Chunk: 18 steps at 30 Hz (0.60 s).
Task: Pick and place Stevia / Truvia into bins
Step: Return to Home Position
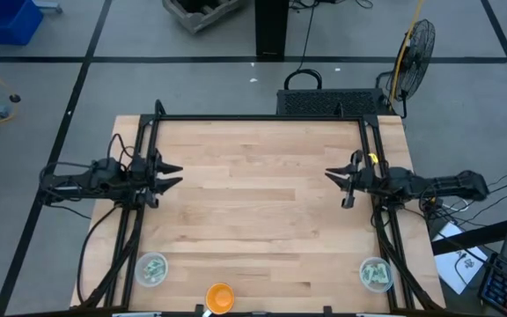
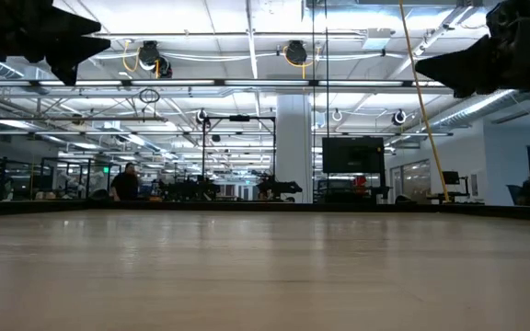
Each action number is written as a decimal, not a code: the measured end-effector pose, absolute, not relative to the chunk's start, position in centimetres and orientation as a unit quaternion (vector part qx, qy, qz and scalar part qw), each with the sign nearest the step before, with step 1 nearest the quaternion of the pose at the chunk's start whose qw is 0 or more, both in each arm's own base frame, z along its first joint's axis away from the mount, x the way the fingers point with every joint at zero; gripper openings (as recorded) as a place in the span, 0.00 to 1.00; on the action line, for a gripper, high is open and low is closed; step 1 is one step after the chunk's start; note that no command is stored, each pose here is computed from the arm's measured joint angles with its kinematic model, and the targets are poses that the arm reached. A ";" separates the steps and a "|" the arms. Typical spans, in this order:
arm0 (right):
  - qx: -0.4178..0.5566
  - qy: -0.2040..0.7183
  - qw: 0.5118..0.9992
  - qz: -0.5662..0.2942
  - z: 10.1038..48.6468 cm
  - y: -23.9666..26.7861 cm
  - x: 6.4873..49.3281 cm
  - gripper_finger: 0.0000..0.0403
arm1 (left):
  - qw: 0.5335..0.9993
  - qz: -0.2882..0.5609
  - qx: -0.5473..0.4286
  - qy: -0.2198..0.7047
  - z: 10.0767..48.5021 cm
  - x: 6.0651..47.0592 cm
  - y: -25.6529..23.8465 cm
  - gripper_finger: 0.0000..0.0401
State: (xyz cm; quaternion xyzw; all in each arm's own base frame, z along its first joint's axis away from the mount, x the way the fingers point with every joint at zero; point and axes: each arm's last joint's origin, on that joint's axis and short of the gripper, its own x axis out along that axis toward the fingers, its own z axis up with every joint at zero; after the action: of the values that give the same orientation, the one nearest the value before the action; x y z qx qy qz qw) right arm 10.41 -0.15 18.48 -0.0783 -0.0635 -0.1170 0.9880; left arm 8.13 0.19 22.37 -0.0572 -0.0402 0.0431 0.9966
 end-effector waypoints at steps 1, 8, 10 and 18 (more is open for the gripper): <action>-0.077 -0.061 0.988 -0.120 18.4 -0.2 10.4 0.12 | 0.996 0.041 -0.057 -0.049 22.4 8.2 0.2 0.41; -0.066 -0.043 0.989 -0.128 18.1 -0.5 10.5 0.12 | 0.998 0.027 -0.040 -0.042 21.7 8.4 0.1 0.41; -0.063 -0.040 0.989 -0.128 18.0 -0.5 10.5 0.12 | 0.998 0.027 -0.042 -0.034 21.1 8.6 0.1 0.41; -0.064 -0.037 0.989 -0.128 17.9 -0.5 10.5 0.12 | 0.997 0.001 -0.045 -0.064 18.3 9.7 -0.1 0.41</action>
State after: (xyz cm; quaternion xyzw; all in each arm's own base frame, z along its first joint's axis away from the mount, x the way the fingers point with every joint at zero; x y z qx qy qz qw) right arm 10.49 -0.47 17.93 -0.0636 -0.0370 -0.1282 0.9890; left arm 9.69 -0.07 18.30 -0.0448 -0.0643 0.0015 0.9969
